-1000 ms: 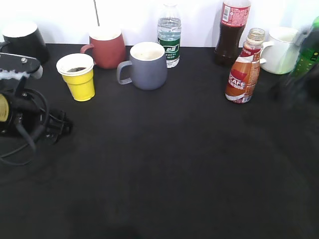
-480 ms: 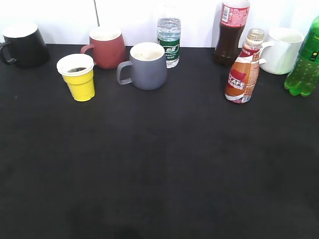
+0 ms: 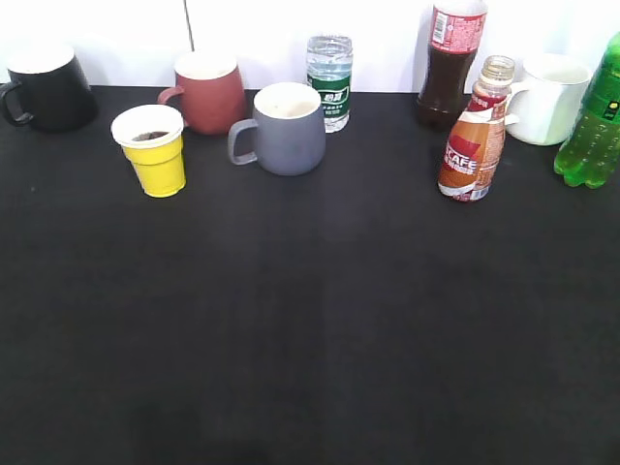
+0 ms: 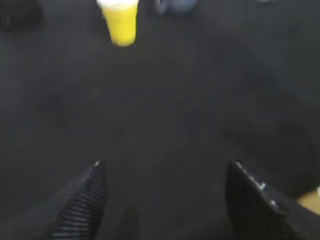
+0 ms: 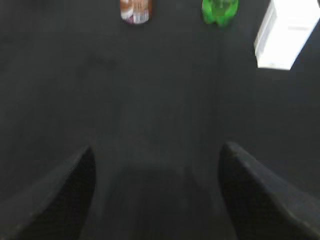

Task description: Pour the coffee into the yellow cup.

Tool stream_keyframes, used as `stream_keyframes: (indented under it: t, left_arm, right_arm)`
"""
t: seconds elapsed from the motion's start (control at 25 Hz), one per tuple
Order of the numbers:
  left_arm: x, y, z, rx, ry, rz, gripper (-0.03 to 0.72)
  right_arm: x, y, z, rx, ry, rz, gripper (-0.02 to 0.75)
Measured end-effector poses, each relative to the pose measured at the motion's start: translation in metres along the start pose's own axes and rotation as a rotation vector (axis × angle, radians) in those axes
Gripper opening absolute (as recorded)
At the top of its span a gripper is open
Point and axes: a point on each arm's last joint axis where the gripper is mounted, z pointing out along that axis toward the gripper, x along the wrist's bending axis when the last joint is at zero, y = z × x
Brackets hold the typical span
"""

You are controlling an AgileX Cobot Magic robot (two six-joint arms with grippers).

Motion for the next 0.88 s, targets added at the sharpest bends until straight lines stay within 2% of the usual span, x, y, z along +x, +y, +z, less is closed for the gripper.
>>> stream_keyframes:
  t: [0.08, 0.36, 0.64, 0.88]
  left_arm:
    - [-0.0009, 0.0004, 0.0076, -0.036, -0.003, 0.004, 0.561]
    - [-0.0009, 0.0007, 0.0085, -0.044, 0.005, 0.003, 0.561]
    - [-0.0038, -0.0006, 0.0062, -0.04, 0.283, -0.136, 0.561]
    - [-0.0055, -0.0009, 0.0052, -0.039, 0.423, -0.206, 0.561]
  right_arm:
    - [0.0, 0.0007, 0.0003, -0.005, 0.0, 0.002, 0.595]
    - [-0.0001, 0.0013, 0.0004, -0.009, -0.002, 0.004, 0.591]
    - [0.0012, 0.0003, -0.0016, -0.036, -0.136, 0.072, 0.589]
    - [0.0015, 0.0004, -0.0015, -0.037, -0.137, 0.077, 0.589]
